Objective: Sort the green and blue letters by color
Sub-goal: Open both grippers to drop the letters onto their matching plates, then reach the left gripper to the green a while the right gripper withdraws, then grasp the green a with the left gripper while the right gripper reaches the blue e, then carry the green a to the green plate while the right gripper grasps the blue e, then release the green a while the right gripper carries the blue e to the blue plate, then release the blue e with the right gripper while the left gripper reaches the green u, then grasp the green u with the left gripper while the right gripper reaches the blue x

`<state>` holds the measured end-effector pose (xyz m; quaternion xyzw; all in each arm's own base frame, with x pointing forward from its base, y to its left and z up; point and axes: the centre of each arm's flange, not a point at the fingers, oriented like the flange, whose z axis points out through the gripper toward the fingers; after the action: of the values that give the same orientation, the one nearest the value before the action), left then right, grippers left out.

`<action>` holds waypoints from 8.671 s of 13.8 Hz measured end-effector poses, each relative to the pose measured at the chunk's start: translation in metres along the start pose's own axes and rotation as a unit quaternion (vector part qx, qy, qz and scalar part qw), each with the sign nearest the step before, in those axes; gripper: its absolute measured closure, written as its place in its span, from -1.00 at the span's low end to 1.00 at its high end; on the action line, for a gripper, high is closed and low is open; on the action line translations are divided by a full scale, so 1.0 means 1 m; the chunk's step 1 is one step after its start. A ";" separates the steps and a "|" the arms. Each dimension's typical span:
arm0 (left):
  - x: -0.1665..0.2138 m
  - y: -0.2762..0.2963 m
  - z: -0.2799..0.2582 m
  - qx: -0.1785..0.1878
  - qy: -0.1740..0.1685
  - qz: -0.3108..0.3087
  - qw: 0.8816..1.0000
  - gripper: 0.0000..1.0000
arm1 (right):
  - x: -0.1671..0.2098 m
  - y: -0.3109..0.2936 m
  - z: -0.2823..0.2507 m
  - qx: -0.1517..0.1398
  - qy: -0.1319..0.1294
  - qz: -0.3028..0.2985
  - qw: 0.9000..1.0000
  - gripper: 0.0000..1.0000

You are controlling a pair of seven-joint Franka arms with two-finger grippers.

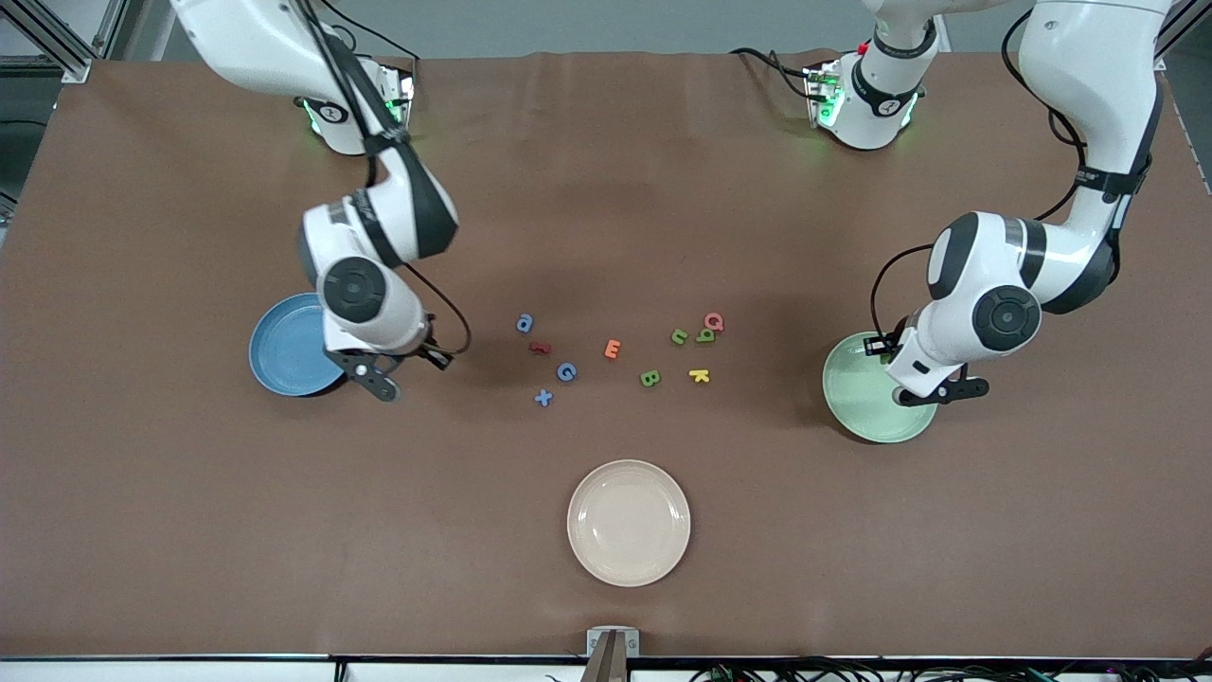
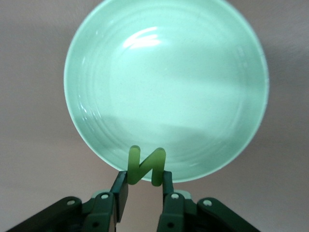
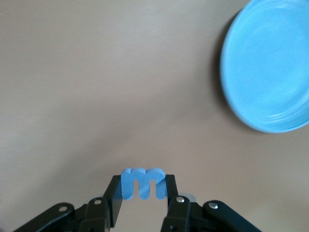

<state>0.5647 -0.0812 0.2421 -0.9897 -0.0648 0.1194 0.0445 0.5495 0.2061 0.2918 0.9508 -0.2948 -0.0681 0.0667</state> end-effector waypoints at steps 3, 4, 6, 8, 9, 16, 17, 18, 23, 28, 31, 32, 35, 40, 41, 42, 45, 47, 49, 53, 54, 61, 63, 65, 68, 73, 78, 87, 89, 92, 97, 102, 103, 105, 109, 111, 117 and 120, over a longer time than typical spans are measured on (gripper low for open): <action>0.013 -0.016 0.027 0.009 0.011 0.005 1.000 0.35 | 0.016 0.072 0.000 0.009 -0.014 -0.042 0.999 0.18; 0.015 -0.017 0.034 0.010 0.010 0.006 1.000 0.35 | 0.020 0.091 0.004 0.015 -0.014 -0.053 0.998 0.18; 0.018 -0.015 0.036 0.008 0.015 0.008 1.000 0.05 | 0.025 0.126 0.020 0.027 -0.011 -0.073 0.997 0.18; 0.019 -0.004 0.022 0.003 0.028 0.014 1.000 -0.32 | 0.029 0.156 0.043 0.038 -0.005 -0.089 0.995 0.18; 0.019 0.007 0.011 -0.001 0.038 0.020 0.999 -0.54 | 0.032 0.169 0.055 0.043 0.001 -0.095 0.995 0.18; -0.051 0.155 -0.042 -0.035 0.073 -0.037 0.996 -0.95 | 0.033 0.194 0.087 0.059 0.025 -0.109 0.992 0.18; -0.065 0.177 -0.039 -0.034 0.074 -0.029 0.996 -0.95 | 0.033 0.193 0.089 0.058 0.024 -0.109 0.992 0.18; -0.078 0.197 -0.035 -0.038 0.078 -0.019 0.996 -0.87 | 0.033 0.193 0.091 0.058 0.024 -0.110 0.992 0.07; -0.107 0.252 0.012 -0.045 0.116 0.032 0.992 -0.68 | 0.036 0.191 0.088 0.060 0.027 -0.112 0.991 -0.93; -0.115 0.271 0.056 -0.035 0.137 -0.013 0.990 -0.56 | 0.024 0.157 0.068 0.060 0.028 -0.111 0.992 -1.00; -0.117 0.277 0.067 -0.033 0.137 -0.029 0.990 -0.53 | -0.018 0.102 0.051 0.067 0.043 -0.128 0.989 -1.00; -0.118 0.278 0.068 -0.033 0.136 -0.028 0.990 -0.53 | -0.036 0.084 0.046 0.068 0.048 -0.146 0.986 -1.00; -0.120 0.281 0.072 -0.033 0.134 -0.026 0.990 -0.50 | -0.081 0.038 0.035 0.076 0.058 -0.191 0.977 -1.00; -0.120 0.282 0.074 -0.039 0.133 -0.026 0.990 -0.36 | -0.146 -0.051 0.051 0.076 0.058 -0.193 0.977 -1.00; -0.120 0.283 0.073 -0.040 0.134 -0.025 0.990 -0.22 | -0.156 -0.068 0.061 0.073 0.058 -0.191 0.977 -1.00; -0.120 0.283 0.073 -0.040 0.134 -0.025 0.990 -0.22 | -0.164 -0.083 0.069 0.071 0.059 -0.192 0.977 -1.00; -0.120 0.283 0.068 -0.041 0.137 -0.026 0.989 0.25 | -0.172 -0.107 0.090 0.063 0.059 -0.201 0.976 -1.00; -0.120 0.283 0.068 -0.041 0.137 -0.025 0.989 0.30 | -0.171 -0.111 0.095 0.061 0.059 -0.199 0.976 -0.99; -0.120 0.283 0.067 -0.041 0.138 -0.026 0.989 0.30 | -0.169 -0.111 0.099 0.058 0.058 -0.194 0.978 -1.00; -0.096 0.274 0.032 -0.051 0.165 -0.039 0.984 0.30 | -0.168 -0.110 0.110 0.050 0.054 -0.190 0.979 -0.96; -0.087 0.265 0.017 -0.043 0.174 -0.040 0.983 0.30 | -0.168 -0.110 0.112 0.048 0.054 -0.189 0.979 -0.91; -0.039 0.164 -0.064 0.039 0.201 -0.023 0.979 0.30 | -0.169 -0.108 0.117 0.046 0.052 -0.180 0.981 -0.41; -0.014 0.108 -0.053 0.052 0.181 -0.025 0.982 0.30 | -0.170 -0.109 0.117 0.047 0.052 -0.176 0.982 -0.23; 0.003 0.056 -0.037 0.062 0.157 -0.021 0.985 0.30 | -0.170 -0.108 0.115 0.045 0.051 -0.175 0.982 0.12; 0.010 0.020 -0.014 0.060 0.135 -0.028 0.989 0.30 | -0.168 -0.106 0.112 0.042 0.050 -0.172 0.983 0.47; 0.013 0.018 0.032 0.031 0.111 -0.025 0.993 0.30 | -0.157 -0.100 0.107 0.030 0.045 -0.163 0.985 0.48; 0.014 0.020 0.036 0.027 0.109 -0.023 0.993 -0.23 | -0.077 -0.040 0.041 0.009 0.016 -0.207 0.978 0.48; -0.058 0.170 -0.016 -0.035 0.146 -0.064 0.987 -1.00 | 0.080 0.187 0.039 0.037 -0.005 -0.339 0.940 0.48; -0.087 0.213 -0.003 -0.041 0.135 -0.085 0.986 -0.97 | 0.084 0.204 0.053 0.041 0.002 -0.346 0.937 0.48; -0.114 0.255 0.013 -0.060 0.118 -0.156 0.979 -0.90 | 0.091 0.227 0.070 0.045 0.010 -0.352 0.935 0.47; -0.138 0.319 0.027 -0.091 0.098 -0.314 0.940 -0.75 | 0.094 0.239 0.076 0.046 0.004 -0.348 0.936 -0.46; -0.127 0.322 0.054 -0.077 0.102 -0.372 0.920 -0.65 | 0.072 0.204 0.072 0.050 0.002 -0.324 0.945 -1.00; -0.127 0.321 0.056 -0.076 0.101 -0.379 0.917 -0.62 | 0.058 0.183 0.069 0.051 0.003 -0.311 0.949 -1.00; -0.126 0.321 0.057 -0.076 0.100 -0.388 0.913 -0.58 | 0.026 0.136 0.058 0.057 0.011 -0.283 0.958 -1.00; -0.125 0.322 0.062 -0.076 0.103 -0.385 0.914 -0.53 | -0.044 0.049 0.029 0.070 0.029 -0.210 0.975 -1.00; -0.124 0.322 0.065 -0.078 0.105 -0.382 0.915 -0.45 | -0.074 0.008 0.023 0.076 0.033 -0.154 0.985 -1.00; -0.120 0.323 0.063 -0.085 0.114 -0.376 0.916 0.51 | -0.101 -0.096 0.041 0.088 0.042 -0.058 0.993 -1.00; -0.121 0.324 0.063 -0.085 0.123 -0.366 0.918 0.51 | -0.096 -0.126 0.054 0.092 0.046 -0.040 0.994 -1.00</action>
<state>0.4711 -0.4136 0.1754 -0.9037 -0.4267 -0.0339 0.0089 0.5313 0.3591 0.2269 0.9660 -0.2582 0.0002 -0.0103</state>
